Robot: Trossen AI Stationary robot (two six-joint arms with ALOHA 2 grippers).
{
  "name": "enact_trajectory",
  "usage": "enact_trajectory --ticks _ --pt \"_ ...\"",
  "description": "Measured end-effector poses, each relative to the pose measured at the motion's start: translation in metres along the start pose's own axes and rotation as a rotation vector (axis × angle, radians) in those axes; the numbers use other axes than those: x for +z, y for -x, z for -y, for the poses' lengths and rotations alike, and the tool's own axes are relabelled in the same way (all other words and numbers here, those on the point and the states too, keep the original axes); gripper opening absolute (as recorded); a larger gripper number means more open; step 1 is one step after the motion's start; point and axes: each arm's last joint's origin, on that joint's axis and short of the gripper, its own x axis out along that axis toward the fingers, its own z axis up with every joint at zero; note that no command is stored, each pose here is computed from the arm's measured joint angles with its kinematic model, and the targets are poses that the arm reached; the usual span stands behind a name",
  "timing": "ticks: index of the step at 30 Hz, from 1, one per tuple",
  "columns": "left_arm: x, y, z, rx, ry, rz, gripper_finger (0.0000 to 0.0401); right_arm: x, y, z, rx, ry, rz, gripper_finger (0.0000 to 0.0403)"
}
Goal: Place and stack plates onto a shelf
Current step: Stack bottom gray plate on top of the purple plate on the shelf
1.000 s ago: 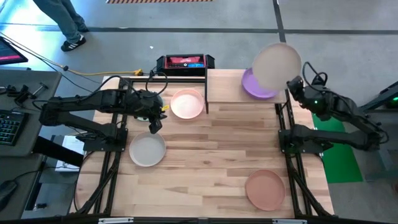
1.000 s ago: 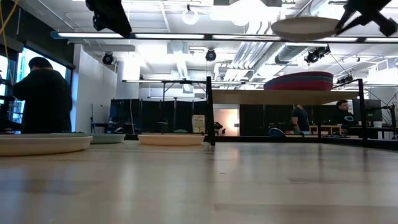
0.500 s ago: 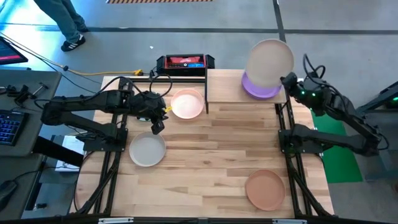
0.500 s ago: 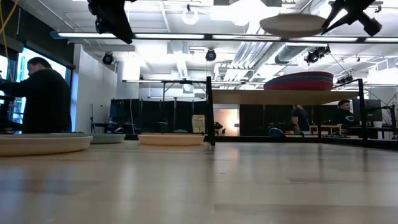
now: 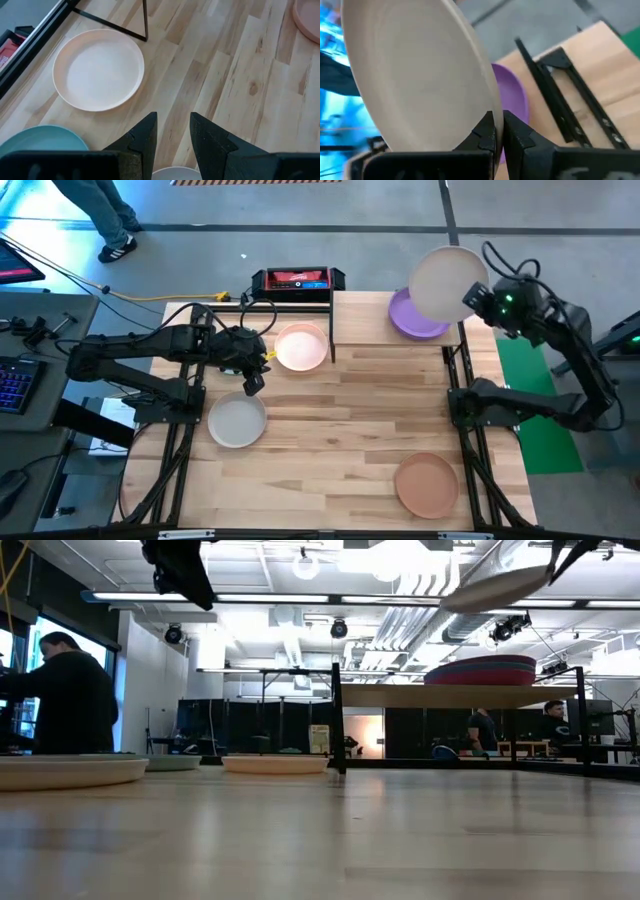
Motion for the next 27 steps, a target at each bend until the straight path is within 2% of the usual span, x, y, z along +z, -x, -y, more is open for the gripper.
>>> enact_trajectory --ticks 9,17,27 --pt "0.000 0.000 0.000 0.000 0.000 0.000 0.0106 0.010 -0.042 -0.018 -0.078 -0.003 -0.186 0.0000" --pt "0.000 0.000 0.000 0.001 -0.001 -0.001 0.0106 0.013 -0.068 -0.018 -0.181 -0.009 -0.359 0.0000" --pt "0.000 0.000 0.000 0.001 -0.028 -0.001 0.0106 0.018 -0.070 -0.016 -0.190 -0.015 -0.346 0.0000"
